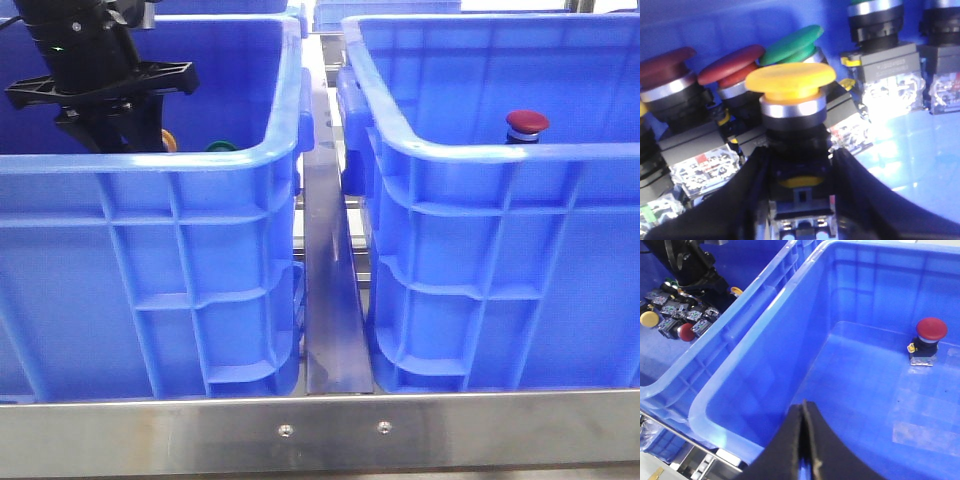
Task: Pick red and yellow buttons and place in box
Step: 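Lift the yellow button with the left gripper toward the bins' shared edge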
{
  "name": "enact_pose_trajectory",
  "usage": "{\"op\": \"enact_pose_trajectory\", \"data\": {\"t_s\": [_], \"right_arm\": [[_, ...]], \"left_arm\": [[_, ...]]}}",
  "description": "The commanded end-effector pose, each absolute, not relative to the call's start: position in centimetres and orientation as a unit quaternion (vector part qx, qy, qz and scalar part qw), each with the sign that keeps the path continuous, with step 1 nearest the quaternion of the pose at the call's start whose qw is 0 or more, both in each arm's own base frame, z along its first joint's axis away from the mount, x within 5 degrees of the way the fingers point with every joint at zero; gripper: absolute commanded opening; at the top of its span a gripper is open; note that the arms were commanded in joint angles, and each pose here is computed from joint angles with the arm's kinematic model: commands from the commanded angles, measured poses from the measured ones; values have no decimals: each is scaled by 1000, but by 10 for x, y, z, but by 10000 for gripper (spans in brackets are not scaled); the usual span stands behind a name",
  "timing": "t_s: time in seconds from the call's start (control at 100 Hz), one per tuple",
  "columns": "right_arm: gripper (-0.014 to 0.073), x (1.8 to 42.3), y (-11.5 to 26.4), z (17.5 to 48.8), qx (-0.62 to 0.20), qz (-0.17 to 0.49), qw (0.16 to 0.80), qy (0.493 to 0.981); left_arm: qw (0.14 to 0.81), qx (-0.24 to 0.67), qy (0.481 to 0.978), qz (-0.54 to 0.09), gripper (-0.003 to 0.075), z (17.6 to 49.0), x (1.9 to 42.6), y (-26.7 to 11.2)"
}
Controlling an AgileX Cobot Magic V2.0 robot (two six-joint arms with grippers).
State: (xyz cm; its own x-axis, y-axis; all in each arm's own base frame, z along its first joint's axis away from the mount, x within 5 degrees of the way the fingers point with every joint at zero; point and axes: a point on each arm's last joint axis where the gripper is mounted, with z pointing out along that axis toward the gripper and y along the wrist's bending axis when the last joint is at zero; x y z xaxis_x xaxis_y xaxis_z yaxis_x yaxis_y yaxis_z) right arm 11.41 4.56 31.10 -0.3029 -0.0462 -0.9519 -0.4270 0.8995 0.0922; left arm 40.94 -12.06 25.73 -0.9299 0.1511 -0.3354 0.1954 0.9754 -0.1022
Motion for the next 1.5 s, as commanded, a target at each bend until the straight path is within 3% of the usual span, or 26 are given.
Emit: {"op": "enact_pose_trajectory", "data": {"t_s": [0.0, 0.45, 0.7, 0.95, 1.24, 1.38, 1.49], "right_arm": [[-2, 115, 43, 323, -135, 164, 598, 773], [-2, 115, 43, 323, -135, 164, 598, 773], [-2, 115, 43, 323, -135, 164, 598, 773], [-2, 115, 43, 323, -135, 164, 598, 773], [0, 117, 42, 325, -126, 158, 608, 768], [76, 119, 43, 325, -123, 163, 604, 770], [301, 126, 46, 318, -122, 181, 575, 788]], "left_arm": [[226, 91, 967, -77, -20, 294, 406, -118], [301, 107, 943, -93, -20, 349, 354, -114], [348, 212, 905, -123, -20, 379, 301, -135], [350, 332, 860, -166, -20, 385, 269, -174], [330, 504, 762, -237, -20, 388, 237, -209], [314, 536, 742, -251, -20, 387, 231, -210], [312, 537, 743, -251, -20, 387, 230, -210]]}}
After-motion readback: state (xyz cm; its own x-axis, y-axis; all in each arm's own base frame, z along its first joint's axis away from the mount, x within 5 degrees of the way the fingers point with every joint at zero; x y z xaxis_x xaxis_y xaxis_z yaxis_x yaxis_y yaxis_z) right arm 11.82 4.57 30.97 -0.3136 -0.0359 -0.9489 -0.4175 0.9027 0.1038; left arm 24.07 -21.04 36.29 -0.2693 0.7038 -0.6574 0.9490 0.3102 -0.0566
